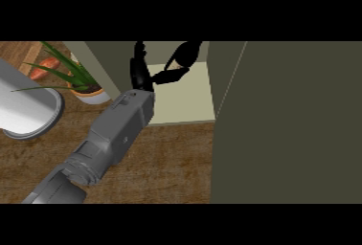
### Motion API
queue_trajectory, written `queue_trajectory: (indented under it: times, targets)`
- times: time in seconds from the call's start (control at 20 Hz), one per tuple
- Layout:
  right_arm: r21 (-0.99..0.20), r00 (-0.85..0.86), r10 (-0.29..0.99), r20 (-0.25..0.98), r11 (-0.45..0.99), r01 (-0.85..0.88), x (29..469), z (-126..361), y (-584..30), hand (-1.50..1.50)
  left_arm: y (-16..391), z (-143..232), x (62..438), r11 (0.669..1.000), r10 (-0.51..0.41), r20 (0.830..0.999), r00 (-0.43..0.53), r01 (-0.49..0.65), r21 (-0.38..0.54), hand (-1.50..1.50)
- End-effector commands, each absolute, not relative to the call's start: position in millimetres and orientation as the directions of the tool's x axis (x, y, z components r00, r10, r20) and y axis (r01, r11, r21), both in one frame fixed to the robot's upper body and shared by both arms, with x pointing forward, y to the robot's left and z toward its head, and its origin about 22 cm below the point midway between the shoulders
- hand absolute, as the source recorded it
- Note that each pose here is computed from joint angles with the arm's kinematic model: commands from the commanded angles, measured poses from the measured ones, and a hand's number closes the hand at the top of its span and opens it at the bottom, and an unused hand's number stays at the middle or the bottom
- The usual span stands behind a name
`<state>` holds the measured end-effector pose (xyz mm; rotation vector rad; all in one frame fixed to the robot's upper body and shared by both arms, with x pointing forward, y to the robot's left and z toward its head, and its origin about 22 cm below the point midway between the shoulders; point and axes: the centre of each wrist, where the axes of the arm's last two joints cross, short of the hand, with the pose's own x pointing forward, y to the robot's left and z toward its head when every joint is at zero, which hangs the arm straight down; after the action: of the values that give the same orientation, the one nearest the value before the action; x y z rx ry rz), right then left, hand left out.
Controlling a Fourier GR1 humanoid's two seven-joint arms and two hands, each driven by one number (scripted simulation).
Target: Pick up the wine, place it into the cabinet and close the cabinet
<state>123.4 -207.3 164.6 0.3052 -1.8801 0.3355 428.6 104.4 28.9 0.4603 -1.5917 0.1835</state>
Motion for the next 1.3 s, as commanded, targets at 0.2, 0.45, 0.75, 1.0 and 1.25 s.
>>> queue_trajectory:
  times: [0.2, 0.45, 0.75, 1.0, 1.25]
  targets:
    - [-0.035, -0.341, -0.116, 0.933, 0.913, -0.406, 96.3, 188.4, -209.3, -1.5, 153.3, 28.4, 436.1, 0.876, -0.218, 0.976, -0.012, -0.442, 0.19, -1.5]
    - [-0.038, -0.34, -0.118, 0.933, 0.907, -0.419, 90.7, 185.4, -212.7, -1.5, 139.9, 30.0, 435.0, 0.916, -0.203, 0.973, -0.112, -0.372, 0.148, -1.5]
    - [-0.038, -0.342, -0.116, 0.932, 0.91, -0.412, 82.5, 194.5, -215.5, -1.5, 116.3, 32.4, 431.4, 0.954, -0.153, 0.971, -0.185, -0.286, 0.096, -1.5]
    - [-0.029, -0.345, -0.121, 0.931, 0.917, -0.398, 87.2, 194.7, -209.9, -1.5, 99.4, 25.8, 421.3, 0.975, -0.047, 0.966, -0.255, -0.221, -0.011, -1.5]
    - [-0.008, -0.332, -0.122, 0.935, 0.931, -0.365, 78.9, 191.0, -215.7, -1.5, 84.1, 33.4, 414.7, 0.985, -0.004, 0.957, -0.289, -0.169, -0.047, -1.5]
